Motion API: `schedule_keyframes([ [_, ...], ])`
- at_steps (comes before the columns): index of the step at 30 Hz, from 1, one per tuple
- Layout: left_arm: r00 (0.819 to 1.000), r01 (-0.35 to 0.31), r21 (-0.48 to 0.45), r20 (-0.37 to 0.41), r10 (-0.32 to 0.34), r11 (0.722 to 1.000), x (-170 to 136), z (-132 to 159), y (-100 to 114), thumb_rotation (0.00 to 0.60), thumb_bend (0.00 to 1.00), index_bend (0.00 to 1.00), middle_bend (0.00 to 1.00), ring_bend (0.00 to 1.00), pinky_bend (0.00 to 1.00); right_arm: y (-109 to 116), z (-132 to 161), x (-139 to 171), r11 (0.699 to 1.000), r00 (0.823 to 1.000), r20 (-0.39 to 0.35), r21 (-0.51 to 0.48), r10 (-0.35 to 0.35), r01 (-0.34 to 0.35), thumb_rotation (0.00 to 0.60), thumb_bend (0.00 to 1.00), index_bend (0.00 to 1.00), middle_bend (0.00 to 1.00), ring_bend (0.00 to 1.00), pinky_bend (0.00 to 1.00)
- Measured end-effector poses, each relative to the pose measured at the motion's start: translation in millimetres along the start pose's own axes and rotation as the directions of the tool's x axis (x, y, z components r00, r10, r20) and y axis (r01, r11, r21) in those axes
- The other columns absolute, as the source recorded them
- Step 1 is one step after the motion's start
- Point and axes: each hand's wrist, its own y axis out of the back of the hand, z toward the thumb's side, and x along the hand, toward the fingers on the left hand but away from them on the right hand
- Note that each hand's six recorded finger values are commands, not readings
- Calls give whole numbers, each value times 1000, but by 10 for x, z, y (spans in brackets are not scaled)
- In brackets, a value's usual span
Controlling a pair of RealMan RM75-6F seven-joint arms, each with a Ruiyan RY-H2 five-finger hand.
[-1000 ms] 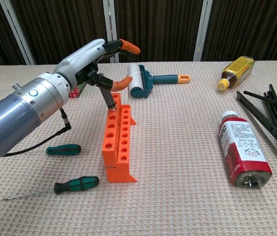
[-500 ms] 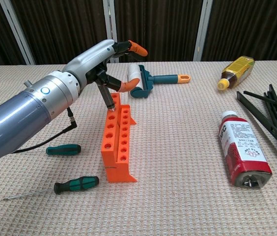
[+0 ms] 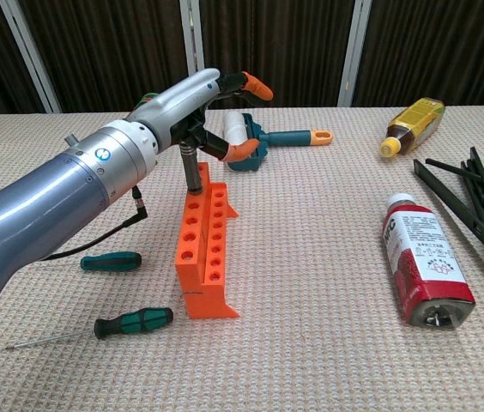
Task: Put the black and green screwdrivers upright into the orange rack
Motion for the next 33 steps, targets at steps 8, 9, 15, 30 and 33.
schedule_keyframes([
  [8,1000,17,19,-4,-17,1000,1,22,-60,600,378,201,174,23,43,6,-18,12,1000,1000,4,-1,-2,2,600,0,9,75,0,0],
  [9,1000,16,14,-4,-16,1000,-2,23,-57,600,378,201,174,24,43,6,-20,13,1000,1000,4,-1,-3,3,600,0,9,75,0,0],
  [15,1000,-24,-61,15,25,998,-53,84,76,600,377,193,163,8,35,11,-29,18,1000,1000,8,-1,-4,4,600,0,9,75,0,0],
  [30,990,-127,-42,51,129,991,-621,-29,841,600,554,441,197,58,31,-25,38,-40,1000,1000,-19,-4,4,-5,600,0,9,75,0,0],
  [33,996,-86,58,5,85,995,-886,-205,947,600,553,496,200,69,31,-39,50,-51,1000,1000,-26,-5,8,-8,600,0,8,75,0,0],
])
